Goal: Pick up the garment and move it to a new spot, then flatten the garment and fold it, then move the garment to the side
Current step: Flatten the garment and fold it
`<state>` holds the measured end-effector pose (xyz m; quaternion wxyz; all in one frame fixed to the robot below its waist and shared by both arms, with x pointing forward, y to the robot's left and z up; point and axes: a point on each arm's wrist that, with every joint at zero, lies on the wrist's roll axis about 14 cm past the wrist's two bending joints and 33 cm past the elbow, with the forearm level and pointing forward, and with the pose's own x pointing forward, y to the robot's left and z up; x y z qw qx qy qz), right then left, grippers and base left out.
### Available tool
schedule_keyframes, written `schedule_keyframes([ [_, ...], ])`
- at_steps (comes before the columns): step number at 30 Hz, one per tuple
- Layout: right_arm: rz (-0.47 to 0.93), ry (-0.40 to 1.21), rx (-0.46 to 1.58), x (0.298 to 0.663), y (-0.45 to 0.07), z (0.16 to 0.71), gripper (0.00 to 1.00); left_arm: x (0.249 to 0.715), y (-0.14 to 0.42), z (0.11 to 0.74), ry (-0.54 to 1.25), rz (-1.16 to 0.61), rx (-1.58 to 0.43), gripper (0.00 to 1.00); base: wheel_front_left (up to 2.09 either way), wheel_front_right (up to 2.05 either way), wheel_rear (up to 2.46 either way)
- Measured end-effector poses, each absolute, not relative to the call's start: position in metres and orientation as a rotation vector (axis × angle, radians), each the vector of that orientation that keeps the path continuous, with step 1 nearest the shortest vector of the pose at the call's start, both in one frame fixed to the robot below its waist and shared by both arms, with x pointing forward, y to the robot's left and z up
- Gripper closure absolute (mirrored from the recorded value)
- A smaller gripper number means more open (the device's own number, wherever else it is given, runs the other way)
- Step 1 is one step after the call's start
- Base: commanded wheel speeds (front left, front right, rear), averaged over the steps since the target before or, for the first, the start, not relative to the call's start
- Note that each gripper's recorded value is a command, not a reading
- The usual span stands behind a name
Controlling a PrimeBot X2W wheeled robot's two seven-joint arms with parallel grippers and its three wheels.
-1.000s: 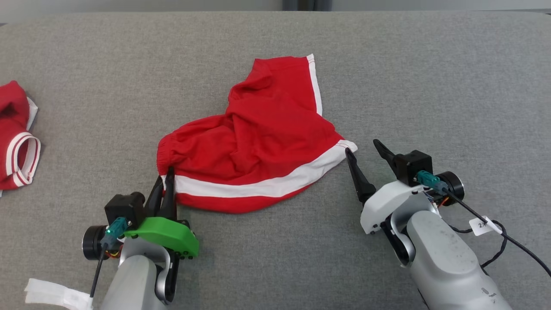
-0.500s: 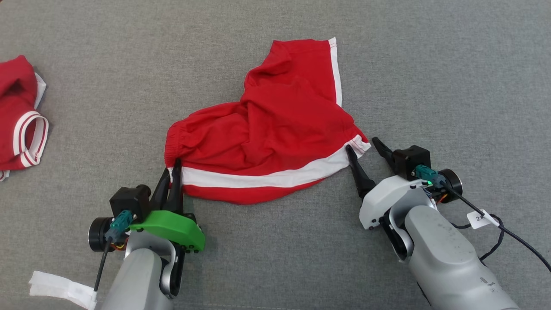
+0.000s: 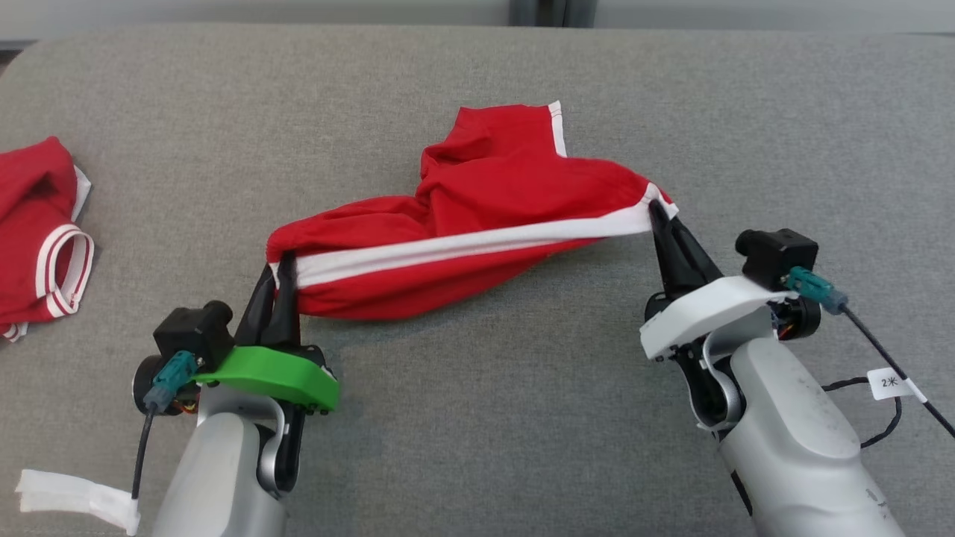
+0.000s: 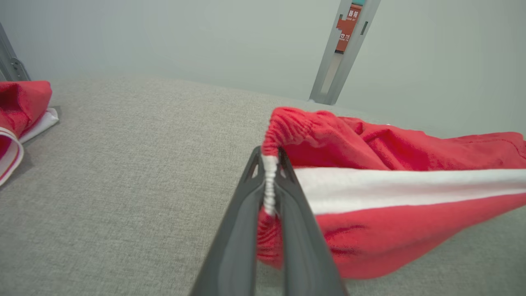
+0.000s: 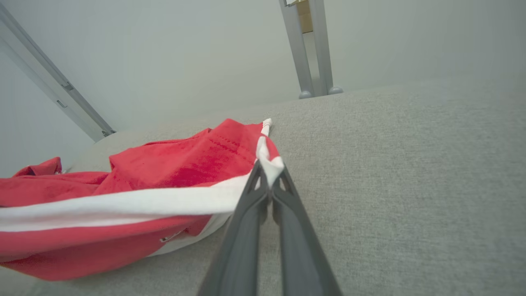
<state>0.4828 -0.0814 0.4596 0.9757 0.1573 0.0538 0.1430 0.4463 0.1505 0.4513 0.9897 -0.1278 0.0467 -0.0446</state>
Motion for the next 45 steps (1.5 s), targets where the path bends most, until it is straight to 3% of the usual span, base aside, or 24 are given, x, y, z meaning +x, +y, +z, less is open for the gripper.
schedule_keyframes([
  [10, 0.205, -0.346, 0.466, 0.474, -0.137, 0.626, 1.0, 0.463, 0.093, 0.586, -0.236, -0.316, -0.293, 1.0, 0.0, 0.0, 0.0],
  [18, 0.204, -0.656, 0.376, 0.437, -0.168, 0.74, 1.0, 0.453, 0.039, 0.708, -0.49, -0.562, -0.23, 1.0, 0.0, 0.0, 0.0],
  [26, 0.162, -0.655, 0.262, 0.456, -0.186, 0.759, 1.0, 0.48, 0.026, 0.74, -0.528, -0.589, -0.194, 1.0, 0.0, 0.0, 0.0],
  [40, 0.119, -0.703, 0.097, 0.561, -0.188, 0.786, 1.0, 0.601, 0.05, 0.754, -0.623, -0.463, -0.101, 1.0, 0.0, 0.0, 0.0],
  [43, 0.11, -0.695, 0.121, 0.576, -0.19, 0.773, 1.0, 0.621, 0.063, 0.739, -0.597, -0.419, -0.137, 1.0, 0.0, 0.0, 0.0],
  [45, 0.109, -0.612, 0.154, 0.59, -0.188, 0.735, 1.0, 0.632, 0.07, 0.708, -0.532, -0.398, -0.153, 1.0, 0.0, 0.0, 0.0],
])
